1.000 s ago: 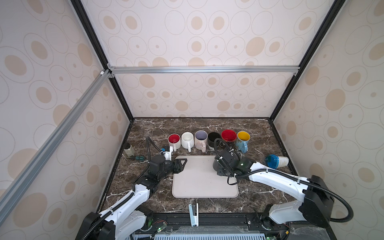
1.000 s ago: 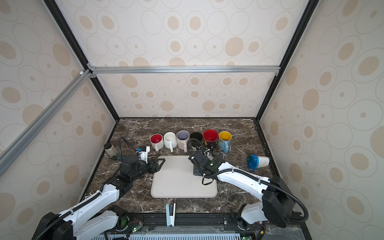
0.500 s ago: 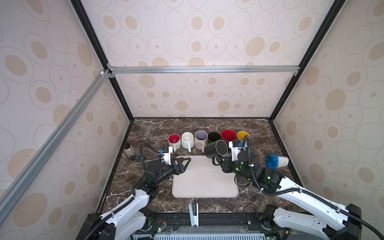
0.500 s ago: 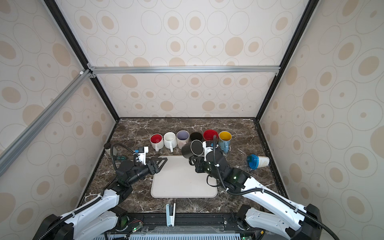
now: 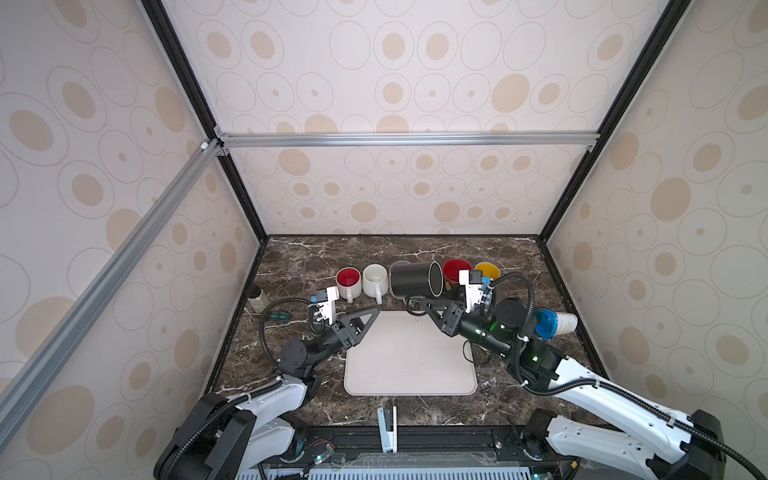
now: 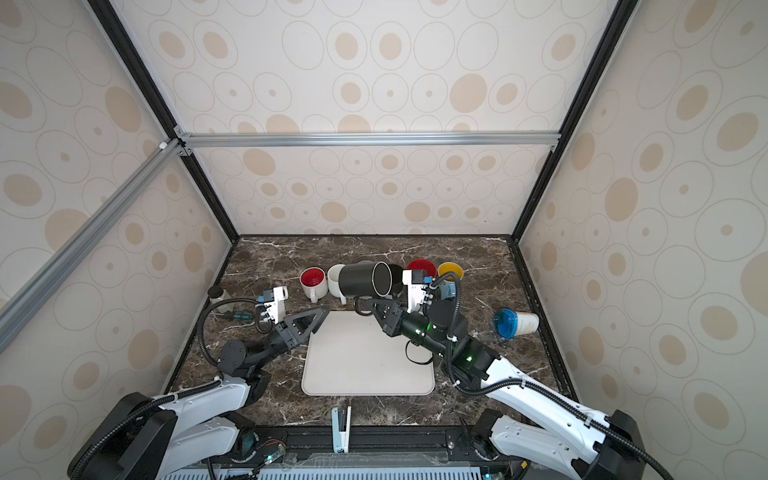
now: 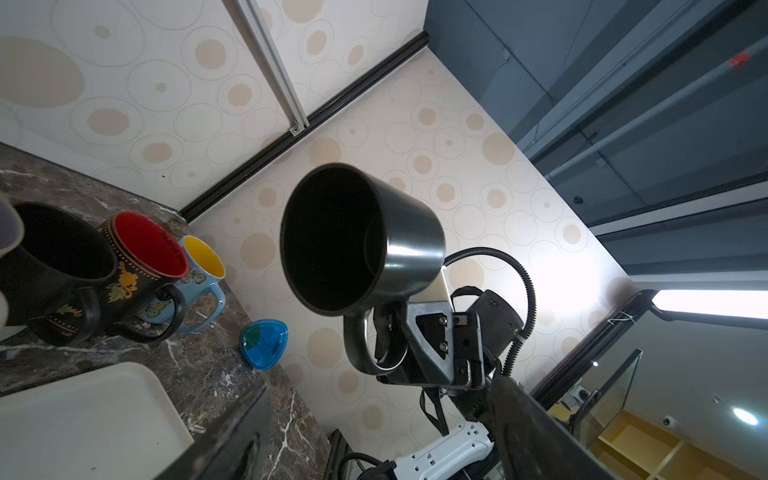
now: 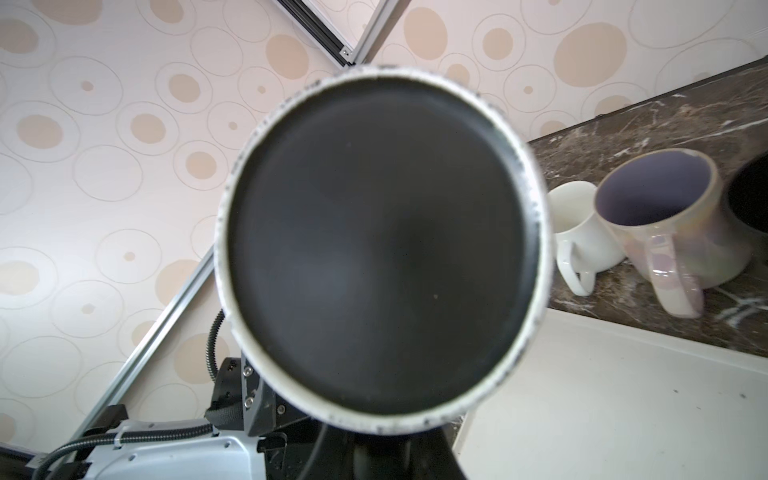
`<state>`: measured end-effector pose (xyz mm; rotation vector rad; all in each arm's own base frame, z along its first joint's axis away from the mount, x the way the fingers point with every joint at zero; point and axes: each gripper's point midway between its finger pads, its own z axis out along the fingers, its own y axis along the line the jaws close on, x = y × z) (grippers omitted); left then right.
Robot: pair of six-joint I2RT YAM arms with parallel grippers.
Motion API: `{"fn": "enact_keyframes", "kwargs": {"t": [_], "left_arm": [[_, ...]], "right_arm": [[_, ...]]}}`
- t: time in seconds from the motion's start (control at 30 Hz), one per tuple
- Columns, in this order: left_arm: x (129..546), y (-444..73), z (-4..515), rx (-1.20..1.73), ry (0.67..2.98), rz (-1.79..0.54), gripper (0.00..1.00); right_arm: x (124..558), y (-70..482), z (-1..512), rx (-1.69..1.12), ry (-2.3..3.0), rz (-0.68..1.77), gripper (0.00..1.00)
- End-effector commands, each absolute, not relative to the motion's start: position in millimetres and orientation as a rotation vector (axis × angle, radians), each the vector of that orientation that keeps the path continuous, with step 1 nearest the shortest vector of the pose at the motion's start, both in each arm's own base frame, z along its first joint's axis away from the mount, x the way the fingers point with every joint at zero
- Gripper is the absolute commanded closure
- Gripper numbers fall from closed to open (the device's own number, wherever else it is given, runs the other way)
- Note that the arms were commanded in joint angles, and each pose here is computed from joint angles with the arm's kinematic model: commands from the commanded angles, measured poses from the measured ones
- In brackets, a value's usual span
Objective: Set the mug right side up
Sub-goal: 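Close the right gripper on the black mug's base and lift it, then grasp the black mug's rim with the left gripper beside the right gripper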
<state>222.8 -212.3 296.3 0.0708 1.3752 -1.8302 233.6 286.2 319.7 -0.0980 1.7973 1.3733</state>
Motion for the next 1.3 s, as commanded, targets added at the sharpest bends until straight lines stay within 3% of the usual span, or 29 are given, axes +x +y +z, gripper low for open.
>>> {"fn": "enact_keyframes", "kwargs": {"t": [0.0,0.7,1.27], "left_arm": [[205.2,-213.8,331.4,0.180,1.256,-1.884,0.16],[216.5,-217.6,320.4,0.126,1.316,-1.833,0.25],[218.3,-212.5,338.4,0.092,1.234,-1.885,0.48]], "right_arm": [[226.4,293.8,378.1,-0.136,1.569,1.562,1.00],[212.5,342.8,384.8,-0.315,1.532,1.829,1.00],[194.2,364.3,378.3,-0.434,1.557,1.882,1.00]]}}
